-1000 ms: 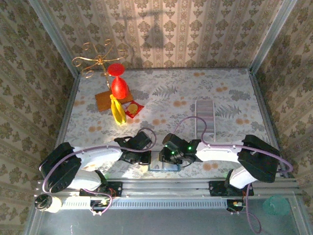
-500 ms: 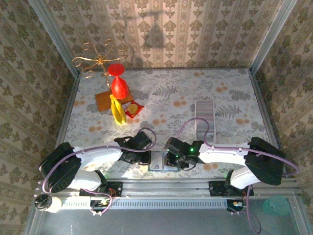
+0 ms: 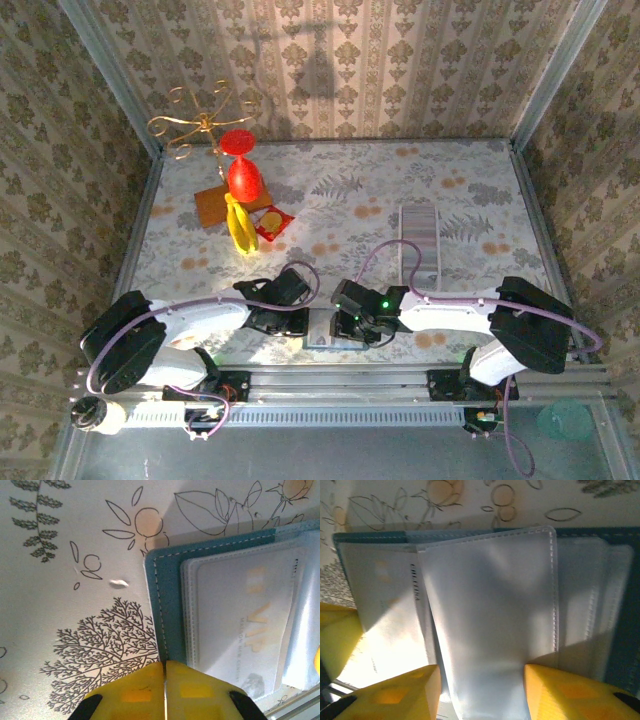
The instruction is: Put the credit cards into the card holder
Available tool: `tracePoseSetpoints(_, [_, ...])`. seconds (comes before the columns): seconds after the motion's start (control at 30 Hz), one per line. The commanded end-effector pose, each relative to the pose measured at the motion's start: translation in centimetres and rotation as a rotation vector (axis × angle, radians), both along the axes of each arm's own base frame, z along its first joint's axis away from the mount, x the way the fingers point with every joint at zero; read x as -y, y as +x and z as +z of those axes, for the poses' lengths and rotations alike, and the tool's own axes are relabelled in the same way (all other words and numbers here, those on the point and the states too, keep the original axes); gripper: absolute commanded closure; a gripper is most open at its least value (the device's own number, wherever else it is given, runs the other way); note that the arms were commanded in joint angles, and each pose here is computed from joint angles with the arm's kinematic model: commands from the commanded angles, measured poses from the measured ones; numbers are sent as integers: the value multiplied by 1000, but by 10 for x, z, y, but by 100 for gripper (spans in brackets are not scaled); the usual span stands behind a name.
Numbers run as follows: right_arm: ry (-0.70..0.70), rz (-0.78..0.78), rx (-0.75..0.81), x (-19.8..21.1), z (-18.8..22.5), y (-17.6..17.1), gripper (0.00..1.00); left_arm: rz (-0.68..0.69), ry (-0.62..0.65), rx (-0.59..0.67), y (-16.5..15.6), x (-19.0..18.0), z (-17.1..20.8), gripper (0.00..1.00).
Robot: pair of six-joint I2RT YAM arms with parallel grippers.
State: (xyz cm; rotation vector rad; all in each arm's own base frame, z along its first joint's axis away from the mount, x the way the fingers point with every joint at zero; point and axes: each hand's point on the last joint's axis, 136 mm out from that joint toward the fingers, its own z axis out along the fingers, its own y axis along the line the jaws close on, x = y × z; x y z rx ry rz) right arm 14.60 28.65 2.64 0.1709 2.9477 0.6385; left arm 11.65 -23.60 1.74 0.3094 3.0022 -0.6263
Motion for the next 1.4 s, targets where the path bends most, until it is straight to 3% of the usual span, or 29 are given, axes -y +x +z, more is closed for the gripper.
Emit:
tracePoseSetpoints(0.0, [31,-16,-2,-10,-4,2,51,21,32,-39,-8,-11,-9,93])
tracePoseSetpoints(0.4, [210,-37,49,-41,17,15,56,39,10,-53,-10,-11,-11,96])
tracePoseSetpoints(0.93, [254,-25,42,-54,16,16,59,194,-173,-124,-8,-21,-19,96])
tracePoseSetpoints(1.37, [328,56,66,-87,31,18,59,349,-161,-85,0,-49,-16,93])
